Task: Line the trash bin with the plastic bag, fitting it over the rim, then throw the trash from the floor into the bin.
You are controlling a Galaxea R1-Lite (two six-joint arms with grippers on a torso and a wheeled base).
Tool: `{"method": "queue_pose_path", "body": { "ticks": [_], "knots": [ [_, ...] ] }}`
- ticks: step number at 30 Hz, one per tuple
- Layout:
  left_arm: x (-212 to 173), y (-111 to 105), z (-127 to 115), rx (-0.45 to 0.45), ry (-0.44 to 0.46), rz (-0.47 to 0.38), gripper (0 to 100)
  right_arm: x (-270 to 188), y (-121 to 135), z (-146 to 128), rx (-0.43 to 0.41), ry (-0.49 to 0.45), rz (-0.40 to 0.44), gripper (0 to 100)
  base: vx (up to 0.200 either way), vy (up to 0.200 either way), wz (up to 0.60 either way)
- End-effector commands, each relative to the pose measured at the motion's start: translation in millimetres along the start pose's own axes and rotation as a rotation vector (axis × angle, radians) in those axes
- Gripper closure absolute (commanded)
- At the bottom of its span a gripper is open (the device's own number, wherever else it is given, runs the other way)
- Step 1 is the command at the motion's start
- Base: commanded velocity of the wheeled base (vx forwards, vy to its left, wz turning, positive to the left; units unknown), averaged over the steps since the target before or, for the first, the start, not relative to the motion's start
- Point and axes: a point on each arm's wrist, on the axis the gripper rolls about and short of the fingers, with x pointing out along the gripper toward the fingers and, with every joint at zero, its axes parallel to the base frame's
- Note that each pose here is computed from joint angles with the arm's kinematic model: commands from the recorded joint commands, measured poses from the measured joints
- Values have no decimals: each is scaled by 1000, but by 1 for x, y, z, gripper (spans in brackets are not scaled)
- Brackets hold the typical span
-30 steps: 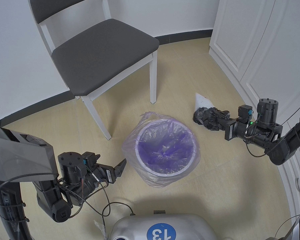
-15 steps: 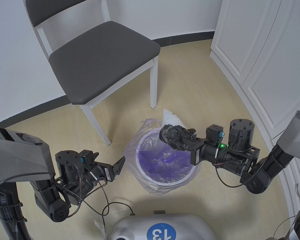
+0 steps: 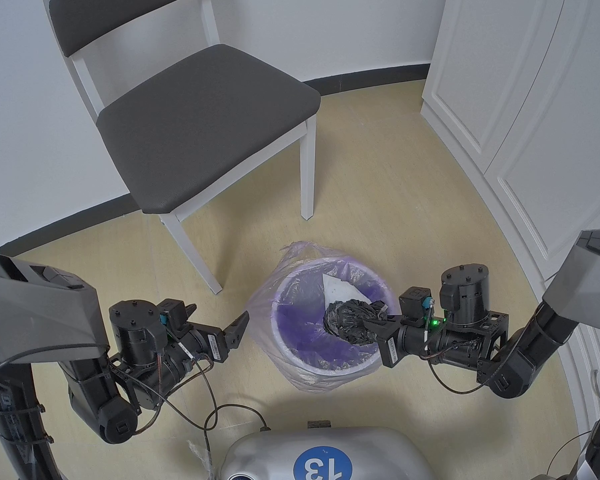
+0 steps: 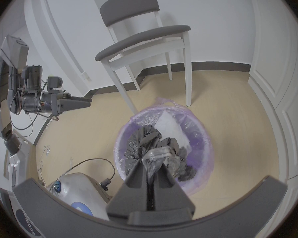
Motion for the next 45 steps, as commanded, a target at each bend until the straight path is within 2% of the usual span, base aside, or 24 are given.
{"method": "queue_pose_path", "body": {
  "ticks": [1, 6, 16, 20, 23, 30, 32, 36, 37, 39, 42, 45],
  "knots": [
    [0, 0, 1, -2, -14, -2, 0, -4, 1, -2, -24, 42, 6, 100, 0, 0, 0],
    [0, 0, 1, -2, -14, -2, 0, 5, -1, -5, -23, 76, 5, 100, 0, 0, 0],
    [1, 0, 0, -2, -12, -2, 0, 30, -4, -10, -13, 81, -2, 100, 0, 0, 0],
    [1, 1, 0, -2, -11, 1, 0, 58, -4, -9, 55, 29, -21, 100, 0, 0, 0],
    [1, 2, -1, -3, -9, 4, 0, 59, -1, -6, 82, -18, -36, 100, 0, 0, 0],
    [2, 2, -3, -2, 0, 6, 0, 48, 0, -9, 55, 30, -34, 100, 0, 0, 0],
    [2, 2, -2, -3, -6, 6, 0, 46, -2, -1, 54, 21, -36, 100, 0, 0, 0],
    [2, 3, -1, -4, -8, 11, 0, 37, -5, 35, 30, 47, -32, 100, 0, 0, 0],
    [2, 3, -1, -4, -8, 11, 0, 37, -5, 35, 30, 47, -32, 100, 0, 0, 0],
    [2, 4, -2, -4, -4, 11, 0, 34, -6, 64, 27, 43, -24, 100, 0, 0, 0],
    [1, 4, -2, -4, -4, 11, 0, 37, -5, 82, 22, 35, -18, 100, 0, 0, 0],
    [0, 3, -3, -1, 4, 11, 0, 38, -5, 93, 21, 80, -12, 100, 0, 0, 0]
  ]
}}
